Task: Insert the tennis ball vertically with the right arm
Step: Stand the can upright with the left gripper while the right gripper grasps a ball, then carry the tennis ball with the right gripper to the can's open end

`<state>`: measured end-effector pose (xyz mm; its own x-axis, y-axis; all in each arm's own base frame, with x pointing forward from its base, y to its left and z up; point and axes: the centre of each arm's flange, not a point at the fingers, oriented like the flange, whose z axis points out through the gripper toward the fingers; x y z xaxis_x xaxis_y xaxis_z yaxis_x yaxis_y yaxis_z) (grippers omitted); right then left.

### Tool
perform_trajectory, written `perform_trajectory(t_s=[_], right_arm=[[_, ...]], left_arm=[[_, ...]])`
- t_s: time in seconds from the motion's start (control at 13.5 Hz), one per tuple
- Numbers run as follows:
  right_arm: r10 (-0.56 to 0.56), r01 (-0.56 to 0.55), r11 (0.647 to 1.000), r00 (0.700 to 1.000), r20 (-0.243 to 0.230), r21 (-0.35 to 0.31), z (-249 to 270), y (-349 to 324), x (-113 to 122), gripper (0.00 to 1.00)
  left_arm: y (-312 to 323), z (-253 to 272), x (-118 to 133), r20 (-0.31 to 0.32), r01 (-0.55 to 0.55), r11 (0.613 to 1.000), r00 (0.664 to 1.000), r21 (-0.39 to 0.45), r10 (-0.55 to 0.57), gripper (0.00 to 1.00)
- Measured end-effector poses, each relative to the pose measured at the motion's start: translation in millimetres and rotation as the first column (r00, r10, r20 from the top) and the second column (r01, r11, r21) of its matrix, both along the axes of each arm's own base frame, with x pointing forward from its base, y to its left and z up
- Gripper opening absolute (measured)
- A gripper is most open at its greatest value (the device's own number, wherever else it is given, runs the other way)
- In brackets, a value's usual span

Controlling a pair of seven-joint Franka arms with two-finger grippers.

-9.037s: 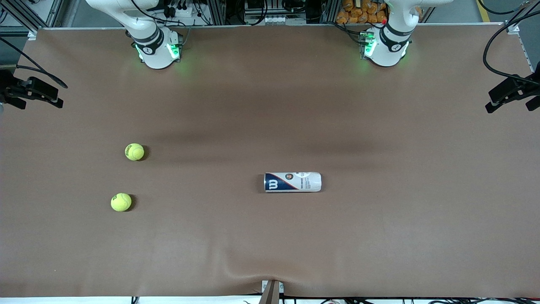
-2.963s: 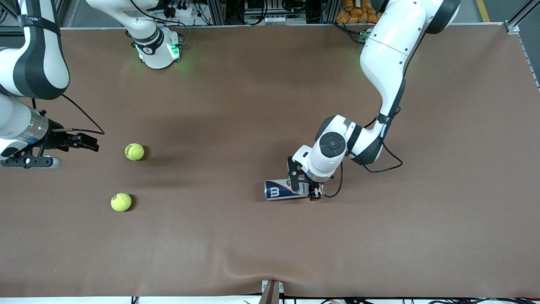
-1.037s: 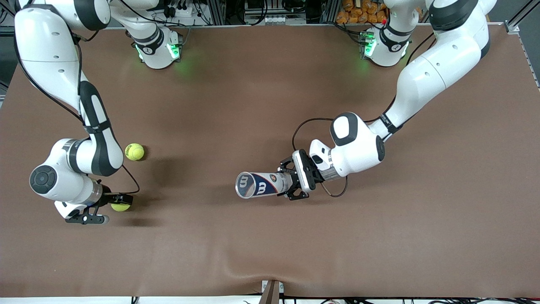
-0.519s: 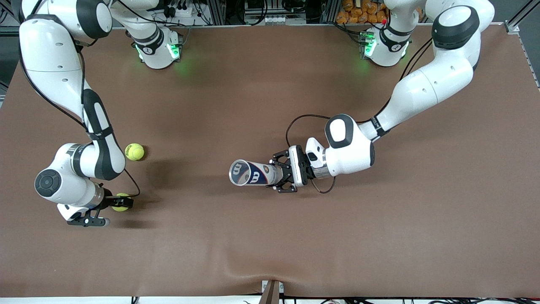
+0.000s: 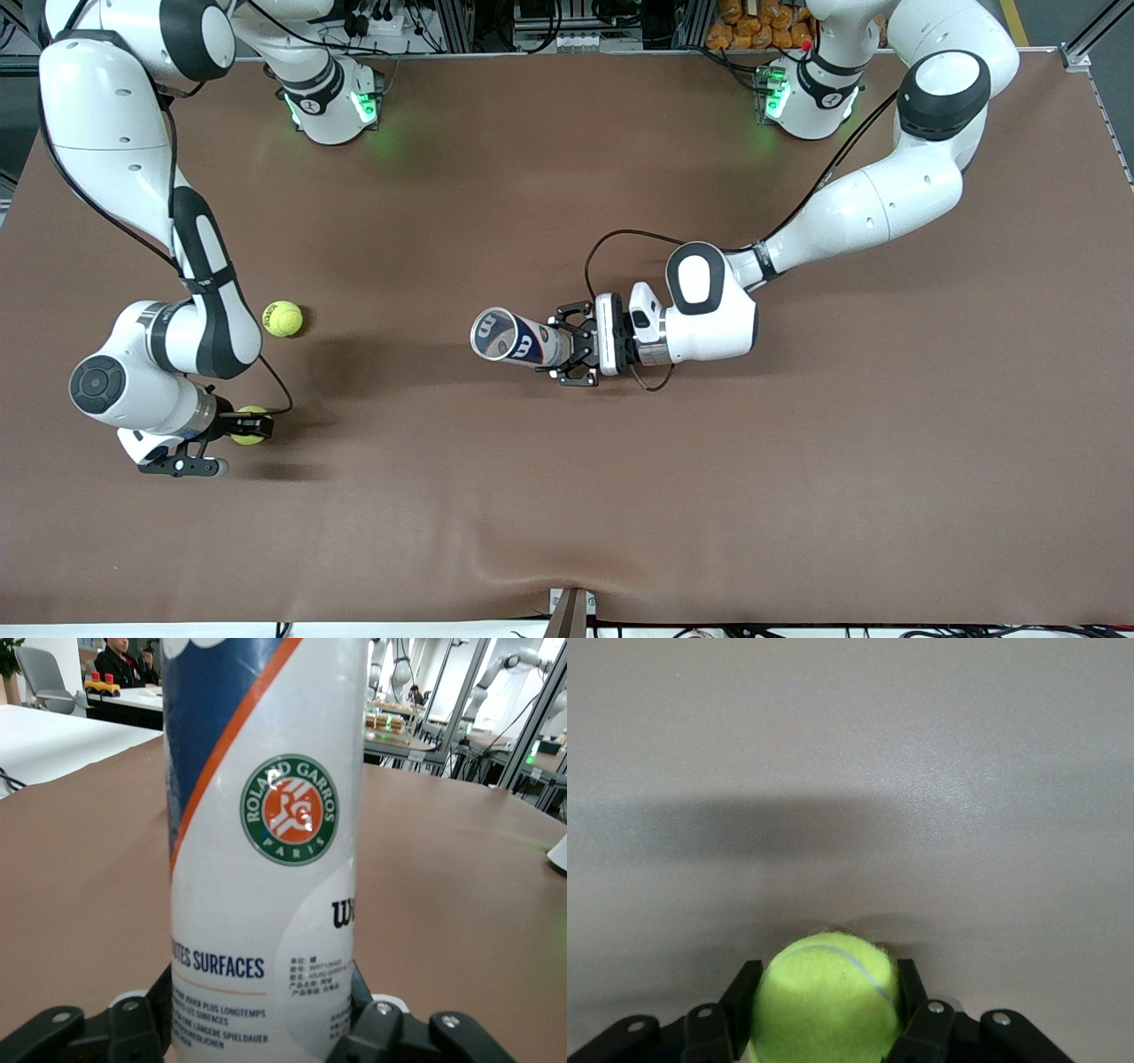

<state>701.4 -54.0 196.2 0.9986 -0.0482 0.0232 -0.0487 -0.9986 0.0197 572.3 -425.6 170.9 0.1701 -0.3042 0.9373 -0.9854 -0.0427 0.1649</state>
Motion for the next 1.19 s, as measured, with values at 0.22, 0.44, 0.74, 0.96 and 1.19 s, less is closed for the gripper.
perform_trajectory(t_s=[0.22, 0.44, 0.74, 0.96, 1.19], right_arm=[[0.01, -0.01, 1.0, 1.0, -0.029, 0.009, 7.6, 7.7, 2.8, 0.66], [0.026, -0.024, 0.999, 0.997, -0.071, 0.031, 53.0, 25.8, 13.5, 0.66], [-0.018, 0.019, 0.998, 1.0, -0.01, 0.055, 139.8, 71.4, 17.7, 0.66], [-0.082, 0.084, 0.994, 0.996, -0.029, 0.065, 185.2, 130.6, 2.8, 0.66], [-0.178, 0.179, 0.981, 0.984, -0.024, 0.075, 219.2, 189.2, -13.5, 0.66]], left_arm=[[-12.8, -8.4, -15.2, -0.009, 0.003, 0.999, 1.0, -0.052, -0.003, 0.72], [-32.9, -10.7, -26.7, -0.011, 0.032, 0.99, 0.999, -0.134, -0.034, 0.73], [-38.0, -44.0, -29.3, -0.008, 0.05, 0.979, 0.999, -0.198, -0.053, 0.74], [-49.7, -68.6, -45.0, -0.034, 0.06, 0.977, 0.997, -0.204, -0.068, 0.74], [-61.9, -83.3, -59.3, -0.024, 0.065, 0.97, 0.997, -0.233, -0.073, 0.75]])
